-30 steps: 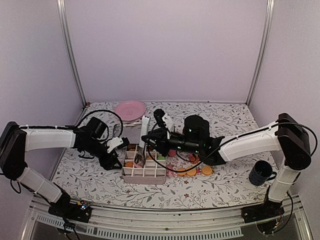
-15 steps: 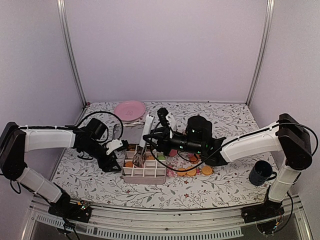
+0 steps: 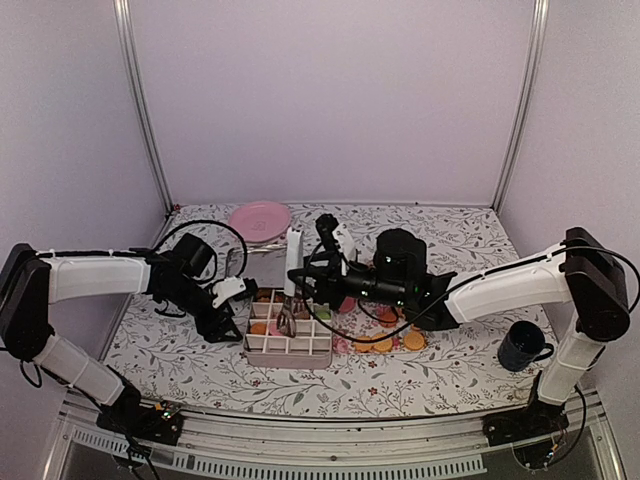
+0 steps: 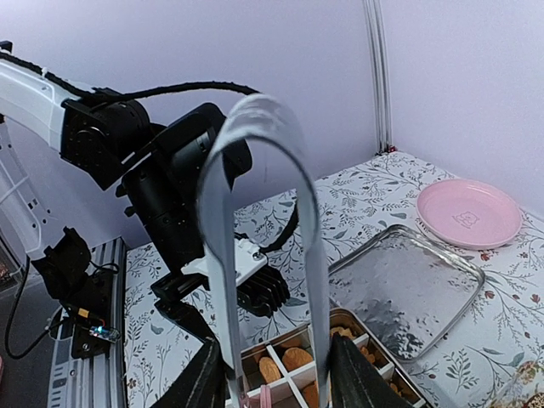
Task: Pack the cookies
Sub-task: Adjust the fake cookies in the empty pocket of the box.
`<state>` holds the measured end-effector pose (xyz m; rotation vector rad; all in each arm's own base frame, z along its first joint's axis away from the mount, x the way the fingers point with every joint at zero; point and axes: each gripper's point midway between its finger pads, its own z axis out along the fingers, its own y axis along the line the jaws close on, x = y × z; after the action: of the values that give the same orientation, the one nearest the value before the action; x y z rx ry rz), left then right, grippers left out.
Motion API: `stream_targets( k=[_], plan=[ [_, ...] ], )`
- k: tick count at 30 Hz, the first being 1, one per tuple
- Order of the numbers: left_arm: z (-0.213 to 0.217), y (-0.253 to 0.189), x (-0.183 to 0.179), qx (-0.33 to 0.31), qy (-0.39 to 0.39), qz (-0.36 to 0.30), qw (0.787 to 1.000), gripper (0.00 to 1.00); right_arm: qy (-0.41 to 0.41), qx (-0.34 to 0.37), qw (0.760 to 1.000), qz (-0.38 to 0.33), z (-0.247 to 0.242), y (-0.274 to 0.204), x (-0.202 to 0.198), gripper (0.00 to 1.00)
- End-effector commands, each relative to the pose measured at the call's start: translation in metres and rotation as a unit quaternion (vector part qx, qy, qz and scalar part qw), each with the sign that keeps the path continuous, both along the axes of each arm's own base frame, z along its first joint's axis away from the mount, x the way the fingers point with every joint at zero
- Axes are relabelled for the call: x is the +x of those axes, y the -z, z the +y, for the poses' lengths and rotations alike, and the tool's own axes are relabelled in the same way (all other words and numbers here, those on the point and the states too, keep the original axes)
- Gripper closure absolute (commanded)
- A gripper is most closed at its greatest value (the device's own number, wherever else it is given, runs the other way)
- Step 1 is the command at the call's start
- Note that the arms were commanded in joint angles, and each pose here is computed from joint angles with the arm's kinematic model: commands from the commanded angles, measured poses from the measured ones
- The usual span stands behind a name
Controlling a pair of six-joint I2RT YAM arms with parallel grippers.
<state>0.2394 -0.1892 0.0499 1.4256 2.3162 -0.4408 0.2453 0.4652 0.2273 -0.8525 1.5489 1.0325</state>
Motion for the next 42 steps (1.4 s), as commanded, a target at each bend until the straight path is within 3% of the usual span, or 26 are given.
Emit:
stream_targets(
  k=[1,6,19,32,42],
  plan=[
    [-0.006,-0.012,0.003,-0.008,0.011,-0.013,1.000,0.27,0.011,0.049,0.998,-0.037,-0.006,-0.053,-0.001,0.58],
    [-0.006,-0.013,0.005,-0.008,0.010,-0.016,1.000,0.28,0.002,0.052,0.998,-0.041,-0.003,-0.057,-0.003,0.64],
    [0.002,-0.019,0.012,-0.034,-0.023,0.004,0.999,0.28,-0.021,0.064,0.997,-0.044,0.031,-0.051,-0.002,0.69],
    [0.028,-0.024,0.029,-0.049,-0.076,0.007,0.996,0.29,-0.012,0.008,0.997,-0.076,0.066,-0.027,-0.011,0.76],
    [0.032,-0.026,0.030,-0.045,-0.082,-0.001,0.996,0.30,0.064,-0.028,0.994,-0.085,0.070,-0.024,-0.007,0.95]
  ],
)
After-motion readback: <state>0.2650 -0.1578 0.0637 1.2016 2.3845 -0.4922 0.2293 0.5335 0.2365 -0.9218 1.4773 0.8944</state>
